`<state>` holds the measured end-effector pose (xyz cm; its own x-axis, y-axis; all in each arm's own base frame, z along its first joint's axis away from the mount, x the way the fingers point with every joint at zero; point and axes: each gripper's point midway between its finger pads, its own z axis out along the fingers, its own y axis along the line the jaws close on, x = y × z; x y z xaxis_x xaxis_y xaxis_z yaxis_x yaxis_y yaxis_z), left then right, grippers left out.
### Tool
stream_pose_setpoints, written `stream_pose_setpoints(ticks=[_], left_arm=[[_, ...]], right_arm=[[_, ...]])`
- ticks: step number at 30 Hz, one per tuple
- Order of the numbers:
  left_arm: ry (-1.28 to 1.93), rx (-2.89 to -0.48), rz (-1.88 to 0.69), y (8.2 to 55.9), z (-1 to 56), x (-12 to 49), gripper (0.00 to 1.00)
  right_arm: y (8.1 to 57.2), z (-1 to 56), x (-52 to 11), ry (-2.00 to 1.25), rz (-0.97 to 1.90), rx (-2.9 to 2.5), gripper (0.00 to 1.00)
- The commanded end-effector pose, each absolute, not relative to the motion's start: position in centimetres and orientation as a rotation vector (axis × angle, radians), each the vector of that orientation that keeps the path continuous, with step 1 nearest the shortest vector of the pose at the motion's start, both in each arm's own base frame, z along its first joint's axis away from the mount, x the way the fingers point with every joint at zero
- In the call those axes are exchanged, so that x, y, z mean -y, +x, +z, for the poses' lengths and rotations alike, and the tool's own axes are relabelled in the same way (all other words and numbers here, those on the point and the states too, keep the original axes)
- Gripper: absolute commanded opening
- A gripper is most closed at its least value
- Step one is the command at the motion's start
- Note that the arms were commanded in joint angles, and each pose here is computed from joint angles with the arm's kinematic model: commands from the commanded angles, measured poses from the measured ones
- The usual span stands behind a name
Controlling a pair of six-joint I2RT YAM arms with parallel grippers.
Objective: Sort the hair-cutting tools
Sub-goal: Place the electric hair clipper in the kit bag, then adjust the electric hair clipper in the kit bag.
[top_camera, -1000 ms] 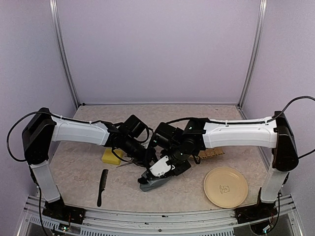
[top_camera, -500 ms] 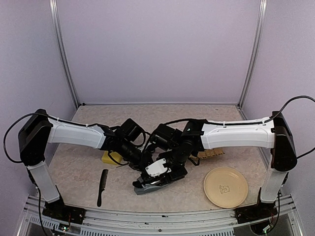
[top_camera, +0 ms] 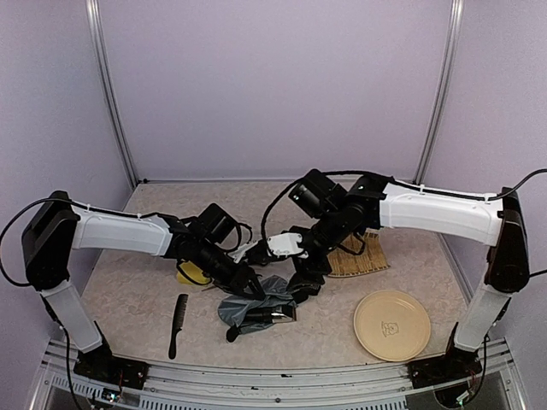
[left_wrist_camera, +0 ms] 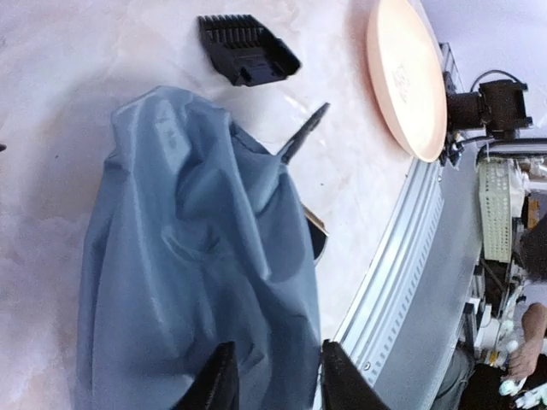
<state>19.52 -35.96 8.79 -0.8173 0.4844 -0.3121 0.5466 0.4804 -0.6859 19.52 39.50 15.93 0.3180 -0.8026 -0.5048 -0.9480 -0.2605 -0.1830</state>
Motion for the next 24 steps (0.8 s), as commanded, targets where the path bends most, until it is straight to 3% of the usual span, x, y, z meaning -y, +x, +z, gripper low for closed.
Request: stream_pose_setpoints(ticks=[1, 12, 14, 17, 20, 24], left_arm=[[1.005, -2.51, -1.11, 20.4, 11.1, 36.5, 0.41], [1.013, -1.987, -0.53, 20.5, 19.4, 36.3, 0.46], [1.038, -1.888, -0.447, 19.1, 20.1, 36.6, 0.52], [1.032, -1.843, -0.308, 18.3, 19.8, 37.2, 0.68], [1.079, -1.825, -0.188, 17.4, 18.5, 37.9, 0.67], [1.169, -1.796, -0.144, 16.0, 15.9, 38.4, 0.59]], right_arm=[[20.5, 17.0, -36.7, -1.983, 0.561, -1.646, 0.77], [21.0, 13.4, -32.5, -1.744, 0.778, -1.763, 0.7], [21.3, 12.4, -32.5, -1.731, 0.807, -1.786, 0.69], [21.5, 10.4, -32.6, -1.733, 0.837, -1.829, 0.66], [21.8, 9.4, -32.8, -1.741, 0.85, -1.864, 0.63], [22.0, 8.3, -33.1, -1.746, 0.872, -1.901, 0.61]])
